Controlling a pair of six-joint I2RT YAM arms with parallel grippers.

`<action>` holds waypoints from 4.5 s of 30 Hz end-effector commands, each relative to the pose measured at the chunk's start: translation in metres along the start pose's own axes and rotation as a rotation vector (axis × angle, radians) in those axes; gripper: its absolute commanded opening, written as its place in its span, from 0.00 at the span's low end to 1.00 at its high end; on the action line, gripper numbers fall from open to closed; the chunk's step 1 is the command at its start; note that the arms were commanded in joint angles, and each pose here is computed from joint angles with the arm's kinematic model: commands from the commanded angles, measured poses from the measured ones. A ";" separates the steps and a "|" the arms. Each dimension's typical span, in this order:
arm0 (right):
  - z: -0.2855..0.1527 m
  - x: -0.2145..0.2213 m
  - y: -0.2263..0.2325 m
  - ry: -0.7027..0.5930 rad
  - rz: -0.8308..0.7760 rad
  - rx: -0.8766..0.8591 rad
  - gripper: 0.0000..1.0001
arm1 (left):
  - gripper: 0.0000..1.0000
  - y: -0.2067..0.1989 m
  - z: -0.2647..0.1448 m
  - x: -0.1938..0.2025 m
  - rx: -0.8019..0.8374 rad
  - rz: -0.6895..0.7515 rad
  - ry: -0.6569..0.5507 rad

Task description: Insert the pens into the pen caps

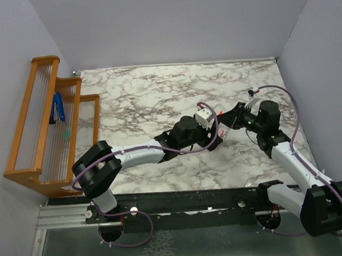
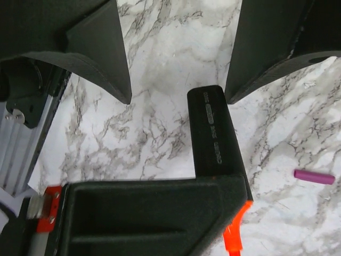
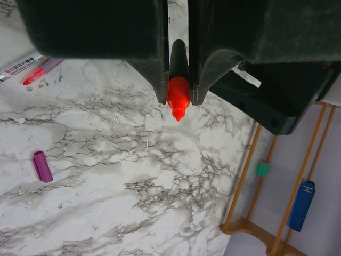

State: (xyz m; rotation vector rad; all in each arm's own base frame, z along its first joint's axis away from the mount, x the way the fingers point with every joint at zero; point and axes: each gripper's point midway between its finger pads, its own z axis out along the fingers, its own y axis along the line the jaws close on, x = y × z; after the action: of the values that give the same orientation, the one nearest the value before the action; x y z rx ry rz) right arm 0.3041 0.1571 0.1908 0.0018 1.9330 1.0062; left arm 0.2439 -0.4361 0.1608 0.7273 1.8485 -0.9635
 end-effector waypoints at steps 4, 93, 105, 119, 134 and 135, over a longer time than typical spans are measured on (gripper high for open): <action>-0.009 0.001 0.028 0.004 -0.080 -0.140 0.01 | 0.77 0.003 -0.030 -0.003 0.173 -0.072 -0.038; 0.000 -0.007 0.013 -0.002 -0.104 0.001 0.99 | 0.00 0.005 -0.039 0.004 0.537 -0.290 -0.084; -0.027 -0.057 -0.067 -0.125 0.002 0.615 1.00 | 0.00 0.063 -0.056 0.021 0.182 -0.207 -0.005; -0.003 -0.076 -0.173 0.485 -0.638 0.959 1.00 | 0.00 0.082 -0.114 -0.009 -0.070 0.022 0.081; 0.022 -0.009 -0.159 0.817 -1.023 0.093 0.94 | 0.00 0.062 -0.137 -0.003 0.030 0.068 0.170; 0.021 -0.007 -0.163 0.849 -1.019 0.085 0.89 | 0.00 0.062 -0.137 -0.002 0.032 0.065 0.172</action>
State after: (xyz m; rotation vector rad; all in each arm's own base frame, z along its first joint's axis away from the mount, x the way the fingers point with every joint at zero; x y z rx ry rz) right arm 0.3923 0.0507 0.0997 -1.1841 2.2613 0.0247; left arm 0.2400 -0.2890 0.1736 0.8565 1.9746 -0.8827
